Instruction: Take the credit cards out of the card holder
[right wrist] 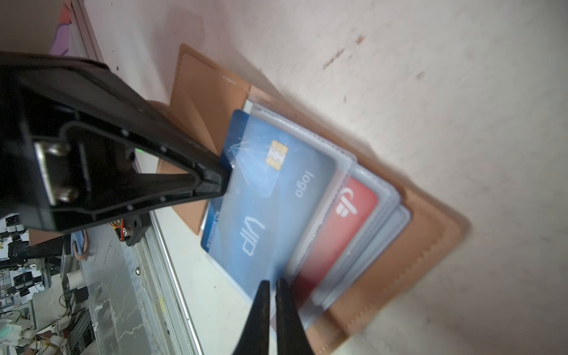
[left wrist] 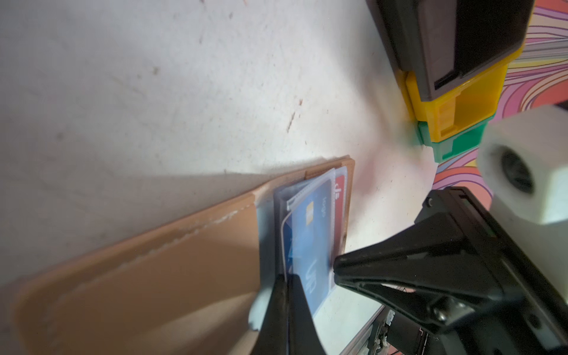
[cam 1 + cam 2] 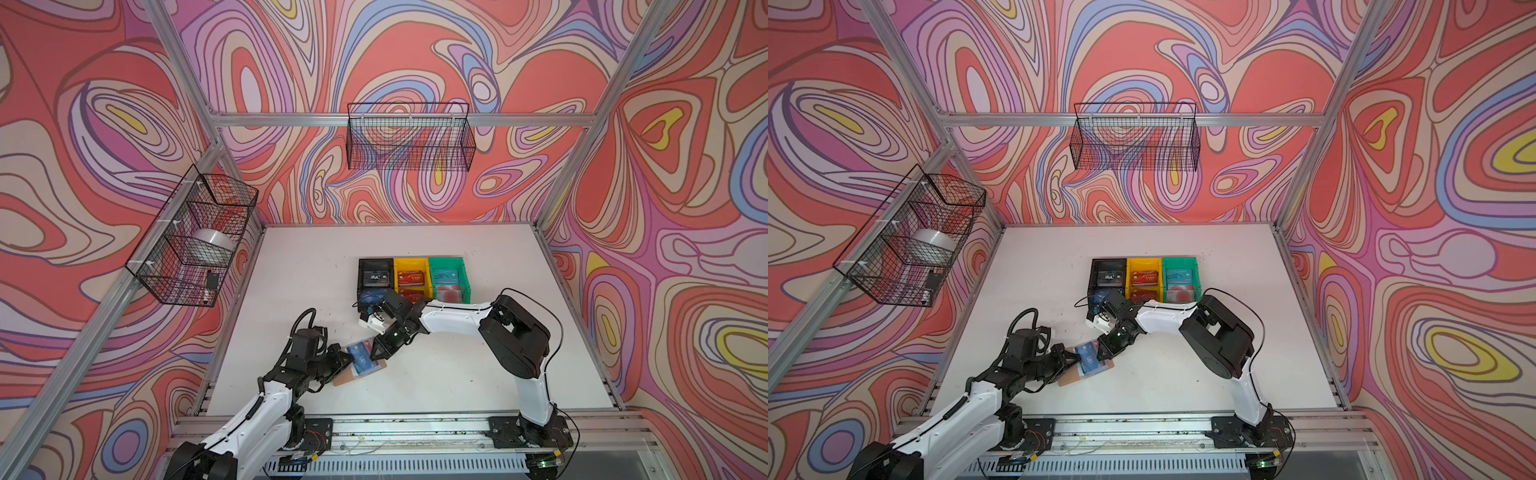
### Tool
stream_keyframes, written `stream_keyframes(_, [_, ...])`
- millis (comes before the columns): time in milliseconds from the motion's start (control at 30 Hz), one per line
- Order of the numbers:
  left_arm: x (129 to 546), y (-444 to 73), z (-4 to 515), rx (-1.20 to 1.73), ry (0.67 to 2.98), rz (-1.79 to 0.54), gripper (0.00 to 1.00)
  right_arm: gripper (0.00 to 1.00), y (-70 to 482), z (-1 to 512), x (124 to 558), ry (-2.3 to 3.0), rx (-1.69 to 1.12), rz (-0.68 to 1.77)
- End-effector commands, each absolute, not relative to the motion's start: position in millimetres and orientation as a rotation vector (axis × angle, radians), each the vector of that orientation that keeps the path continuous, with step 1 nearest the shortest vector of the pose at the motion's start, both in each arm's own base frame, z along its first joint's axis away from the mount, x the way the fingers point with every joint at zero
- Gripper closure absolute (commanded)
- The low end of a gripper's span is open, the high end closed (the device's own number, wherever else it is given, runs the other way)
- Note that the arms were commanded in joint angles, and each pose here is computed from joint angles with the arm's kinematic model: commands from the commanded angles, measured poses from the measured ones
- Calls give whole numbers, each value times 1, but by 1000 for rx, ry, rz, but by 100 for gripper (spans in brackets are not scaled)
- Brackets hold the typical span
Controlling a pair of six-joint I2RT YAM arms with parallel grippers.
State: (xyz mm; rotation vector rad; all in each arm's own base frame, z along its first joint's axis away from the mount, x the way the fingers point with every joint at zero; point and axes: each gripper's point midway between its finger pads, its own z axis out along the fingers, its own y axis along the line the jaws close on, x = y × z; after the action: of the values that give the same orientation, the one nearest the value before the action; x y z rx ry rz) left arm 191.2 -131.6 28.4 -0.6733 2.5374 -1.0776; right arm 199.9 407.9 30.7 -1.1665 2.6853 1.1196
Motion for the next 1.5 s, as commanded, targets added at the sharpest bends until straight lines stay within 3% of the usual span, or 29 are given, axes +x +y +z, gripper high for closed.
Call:
stream_keyframes(0, [173,-116,6,-764,2628,-949,100,90,397,6,198,2760,-1145,1061])
stream_keyframes(900, [157,-110,-1,-740,2725,-891,100,92,372,-11,218,2862,-1029,874])
stream_keyframes(1233, [164,-115,-1,-764,2681,-944,100,90,400,38,220,2698,-1088,1075])
stream_keyframes(1467, [166,-116,-1,-763,2680,-951,100,90,412,43,217,2670,-1119,1123])
